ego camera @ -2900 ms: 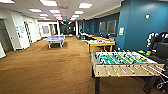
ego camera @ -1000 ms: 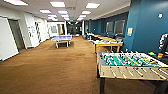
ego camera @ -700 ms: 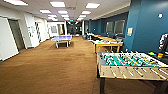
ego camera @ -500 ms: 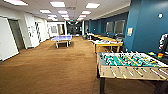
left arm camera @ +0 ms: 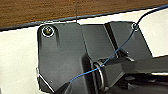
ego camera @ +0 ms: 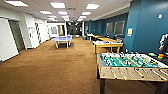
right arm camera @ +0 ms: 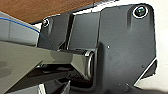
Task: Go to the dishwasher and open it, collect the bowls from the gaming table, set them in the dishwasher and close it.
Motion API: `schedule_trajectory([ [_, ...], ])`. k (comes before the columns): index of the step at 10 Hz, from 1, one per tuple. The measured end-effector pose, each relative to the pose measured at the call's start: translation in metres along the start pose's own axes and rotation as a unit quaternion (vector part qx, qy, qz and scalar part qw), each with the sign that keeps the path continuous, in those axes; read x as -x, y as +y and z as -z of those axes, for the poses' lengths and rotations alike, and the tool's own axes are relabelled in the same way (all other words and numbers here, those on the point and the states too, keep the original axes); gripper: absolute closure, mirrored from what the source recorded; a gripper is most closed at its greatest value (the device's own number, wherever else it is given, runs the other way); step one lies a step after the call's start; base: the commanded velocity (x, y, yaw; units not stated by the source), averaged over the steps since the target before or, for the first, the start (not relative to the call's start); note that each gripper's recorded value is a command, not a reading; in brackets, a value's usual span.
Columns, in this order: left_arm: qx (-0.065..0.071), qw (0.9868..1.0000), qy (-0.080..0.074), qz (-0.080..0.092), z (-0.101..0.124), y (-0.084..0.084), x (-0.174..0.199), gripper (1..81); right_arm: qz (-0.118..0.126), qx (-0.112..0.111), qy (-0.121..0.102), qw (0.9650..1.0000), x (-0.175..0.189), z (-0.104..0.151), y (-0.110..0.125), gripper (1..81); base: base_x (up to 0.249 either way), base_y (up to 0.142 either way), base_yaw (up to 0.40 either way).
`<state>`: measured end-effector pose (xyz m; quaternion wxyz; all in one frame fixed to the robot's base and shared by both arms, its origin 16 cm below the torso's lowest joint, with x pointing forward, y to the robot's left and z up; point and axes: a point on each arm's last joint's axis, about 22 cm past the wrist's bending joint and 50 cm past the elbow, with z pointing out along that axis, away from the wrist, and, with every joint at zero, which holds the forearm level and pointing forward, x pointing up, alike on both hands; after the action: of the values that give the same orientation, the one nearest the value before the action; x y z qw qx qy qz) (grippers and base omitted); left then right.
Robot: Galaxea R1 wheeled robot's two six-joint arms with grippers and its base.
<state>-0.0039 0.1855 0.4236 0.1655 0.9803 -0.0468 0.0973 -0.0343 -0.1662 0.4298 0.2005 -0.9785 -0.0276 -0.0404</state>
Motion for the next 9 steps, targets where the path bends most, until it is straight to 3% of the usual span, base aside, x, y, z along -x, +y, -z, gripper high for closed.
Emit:
schedule_trajectory([
  [3,0.000,0.9999,0.015,-0.003,-0.002,-0.001,-0.020,1.0,0.004,-0.002,0.012,0.9999,-0.018,-0.002,-0.004,1.0,0.135,0.000,0.000],
  [9,0.000,0.9999,0.010,-0.002,-0.002,-0.001,-0.013,1.0,0.004,-0.002,0.008,1.0000,-0.014,-0.002,-0.004,1.0,0.167,0.000,0.000],
])
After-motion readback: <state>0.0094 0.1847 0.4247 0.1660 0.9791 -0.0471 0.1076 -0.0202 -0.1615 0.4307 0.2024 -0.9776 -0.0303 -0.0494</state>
